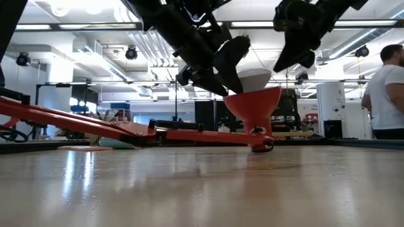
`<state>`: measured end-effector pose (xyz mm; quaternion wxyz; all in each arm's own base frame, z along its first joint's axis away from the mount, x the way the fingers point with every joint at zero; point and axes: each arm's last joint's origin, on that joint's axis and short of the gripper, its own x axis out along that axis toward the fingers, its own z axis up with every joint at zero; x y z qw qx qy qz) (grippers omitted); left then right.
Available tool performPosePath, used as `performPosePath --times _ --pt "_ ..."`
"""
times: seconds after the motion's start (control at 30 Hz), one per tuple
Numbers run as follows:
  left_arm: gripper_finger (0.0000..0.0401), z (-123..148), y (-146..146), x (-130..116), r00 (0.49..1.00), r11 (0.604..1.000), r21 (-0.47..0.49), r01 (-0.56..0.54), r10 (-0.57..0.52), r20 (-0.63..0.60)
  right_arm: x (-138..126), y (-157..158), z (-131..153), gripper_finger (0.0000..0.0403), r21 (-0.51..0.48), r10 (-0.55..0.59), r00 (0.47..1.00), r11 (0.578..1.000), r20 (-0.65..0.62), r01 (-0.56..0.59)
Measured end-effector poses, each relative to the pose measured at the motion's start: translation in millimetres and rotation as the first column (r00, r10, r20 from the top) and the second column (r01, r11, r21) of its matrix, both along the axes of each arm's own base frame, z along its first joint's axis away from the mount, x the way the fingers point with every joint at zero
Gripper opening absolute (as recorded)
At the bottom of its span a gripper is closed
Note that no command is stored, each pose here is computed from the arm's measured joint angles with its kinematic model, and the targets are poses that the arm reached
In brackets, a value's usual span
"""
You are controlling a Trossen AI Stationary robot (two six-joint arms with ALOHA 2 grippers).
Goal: Screw lightbulb
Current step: Insert the light bulb into the red lamp
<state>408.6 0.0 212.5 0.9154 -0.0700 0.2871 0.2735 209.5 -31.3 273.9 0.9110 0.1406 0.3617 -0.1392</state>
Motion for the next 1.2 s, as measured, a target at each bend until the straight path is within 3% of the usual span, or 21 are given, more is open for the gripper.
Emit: performPosePath --times 0.23,0.37,0.7,0.97,1.2 --pt "0.0219 3.7 -1.4 -1.6 1.0 1.0 -0.008 0.016 -0.016 0.002 4.1 -6.6 15.8 0.0 -0.132 -0.007 0.995 0.991 0.1 0.02" --pt "0.0219 3.6 -1.3 -1.7 1.0 1.0 -0.009 0.016 -0.016 0.0 9.6 -11.1 11.3 0.0 -0.171 0.007 0.991 0.985 0.133 0.016" --pt "0.0219 6.5 -1.4 -3.2 1.0 1.0 -0.006 0.015 -0.015 0.002 12.1 -9.3 -4.0 0.0 -0.09 0.035 0.995 0.996 0.094 -0.026" --pt "0.0219 8.4 6.6 -4.7 0.997 0.997 0.029 -0.07 0.07 0.014 7.8 -8.3 -3.1 0.0 -0.046 0.008 0.996 0.999 0.094 -0.003" --pt "0.0219 7.0 7.5 -15.5 0.992 0.996 0.038 -0.083 0.086 -0.092 7.9 -2.5 -3.9 0.0 0.021 0.076 0.992 0.997 0.099 -0.078"
